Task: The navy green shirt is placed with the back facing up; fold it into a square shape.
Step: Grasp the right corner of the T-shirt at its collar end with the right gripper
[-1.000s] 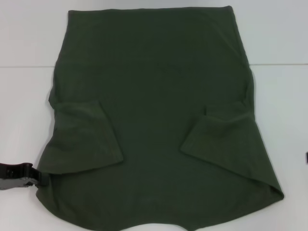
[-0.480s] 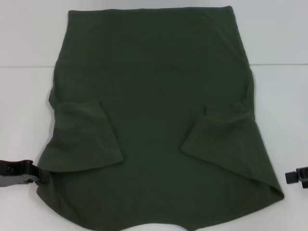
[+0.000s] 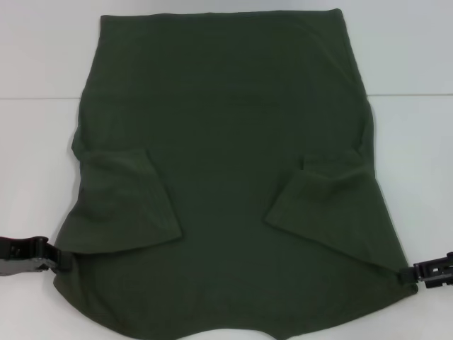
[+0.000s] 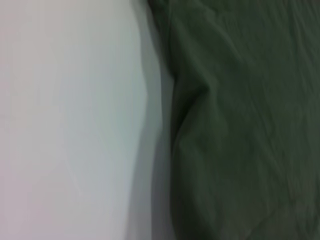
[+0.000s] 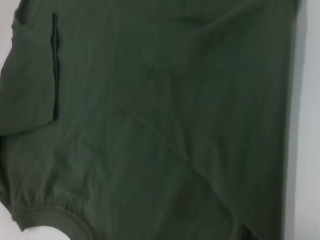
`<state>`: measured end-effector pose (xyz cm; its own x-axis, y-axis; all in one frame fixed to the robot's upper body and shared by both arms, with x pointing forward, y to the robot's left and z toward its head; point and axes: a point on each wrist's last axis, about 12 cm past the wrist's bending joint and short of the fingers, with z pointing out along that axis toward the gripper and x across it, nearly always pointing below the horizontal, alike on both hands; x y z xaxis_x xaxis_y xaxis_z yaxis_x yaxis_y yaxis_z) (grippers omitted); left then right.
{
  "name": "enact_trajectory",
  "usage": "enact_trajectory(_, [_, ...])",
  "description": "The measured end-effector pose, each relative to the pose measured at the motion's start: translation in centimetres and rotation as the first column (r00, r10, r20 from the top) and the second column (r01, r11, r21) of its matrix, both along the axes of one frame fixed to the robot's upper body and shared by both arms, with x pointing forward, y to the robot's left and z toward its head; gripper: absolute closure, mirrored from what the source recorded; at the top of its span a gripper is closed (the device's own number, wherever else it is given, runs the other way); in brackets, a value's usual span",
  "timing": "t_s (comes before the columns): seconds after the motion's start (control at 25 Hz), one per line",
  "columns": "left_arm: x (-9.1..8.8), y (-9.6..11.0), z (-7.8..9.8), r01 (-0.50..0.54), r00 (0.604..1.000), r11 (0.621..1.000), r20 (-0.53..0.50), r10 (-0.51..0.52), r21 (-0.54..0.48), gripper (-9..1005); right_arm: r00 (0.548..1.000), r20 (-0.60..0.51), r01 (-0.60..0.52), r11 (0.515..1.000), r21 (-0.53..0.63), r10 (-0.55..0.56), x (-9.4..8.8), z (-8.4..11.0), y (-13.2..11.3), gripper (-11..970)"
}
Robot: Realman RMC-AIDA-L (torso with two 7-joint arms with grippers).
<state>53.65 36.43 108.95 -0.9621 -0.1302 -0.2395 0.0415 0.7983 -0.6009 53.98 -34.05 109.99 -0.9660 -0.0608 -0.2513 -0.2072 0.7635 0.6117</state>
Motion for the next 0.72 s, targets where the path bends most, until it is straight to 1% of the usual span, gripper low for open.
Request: enact_trajectory(0.72, [0.05, -0.24, -0.06, 0.013, 1.0, 1.0, 0.005, -0.013, -0.003, 974, 1.0, 0.005, -0.002, 1.0, -0.018, 0.002, -0.23, -0.79, 0.23, 164])
